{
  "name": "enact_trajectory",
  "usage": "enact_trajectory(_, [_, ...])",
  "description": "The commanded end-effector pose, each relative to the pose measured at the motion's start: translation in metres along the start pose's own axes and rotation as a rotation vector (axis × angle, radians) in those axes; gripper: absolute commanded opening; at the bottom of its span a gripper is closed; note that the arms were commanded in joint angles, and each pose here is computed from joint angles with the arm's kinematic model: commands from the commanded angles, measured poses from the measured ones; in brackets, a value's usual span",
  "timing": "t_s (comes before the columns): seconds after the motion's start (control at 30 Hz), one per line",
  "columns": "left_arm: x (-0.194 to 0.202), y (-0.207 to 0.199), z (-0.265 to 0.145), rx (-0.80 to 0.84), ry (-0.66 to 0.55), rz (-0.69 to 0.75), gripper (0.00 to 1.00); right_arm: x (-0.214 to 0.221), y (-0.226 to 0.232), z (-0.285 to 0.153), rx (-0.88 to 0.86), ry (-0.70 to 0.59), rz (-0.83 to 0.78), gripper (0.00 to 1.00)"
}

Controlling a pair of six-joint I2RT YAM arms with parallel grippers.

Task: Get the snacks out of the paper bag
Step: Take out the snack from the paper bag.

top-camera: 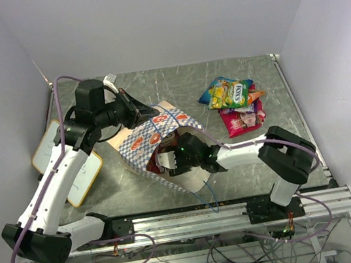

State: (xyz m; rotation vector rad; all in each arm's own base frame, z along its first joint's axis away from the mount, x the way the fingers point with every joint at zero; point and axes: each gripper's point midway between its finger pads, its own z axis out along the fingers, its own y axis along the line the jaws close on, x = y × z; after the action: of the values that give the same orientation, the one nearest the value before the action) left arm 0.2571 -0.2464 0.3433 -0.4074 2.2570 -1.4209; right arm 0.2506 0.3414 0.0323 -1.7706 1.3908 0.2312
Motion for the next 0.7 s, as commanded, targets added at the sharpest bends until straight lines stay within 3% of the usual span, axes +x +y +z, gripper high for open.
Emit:
enact_trajectory(0.0, [0.003, -0.013, -0.008, 0.026, 0.008, 0.044, 0.07, -0.008, -0.008, 0.011, -0.012, -0.042, -0.002, 0.53])
enact_trajectory(0.07, [0.003, -0.013, -0.010, 0.025, 0.004, 0.047, 0.07, -0.002, -0.004, 0.014, -0.017, -0.028, 0.002, 0.46])
enact_trajectory(0.2, [0.004, -0.012, -0.015, 0.019, -0.009, 0.069, 0.07, -0.007, -0.008, 0.009, 0.005, -0.044, 0.030, 0.17])
enact_trajectory(0.37, [0.005, -0.007, -0.019, 0.015, -0.035, 0.077, 0.07, -0.026, -0.016, -0.010, 0.028, -0.085, 0.058, 0.01])
enact_trajectory(0.67, [-0.004, -0.019, -0.017, 0.016, -0.038, 0.114, 0.07, -0.054, -0.015, -0.068, -0.005, -0.136, 0.170, 0.00])
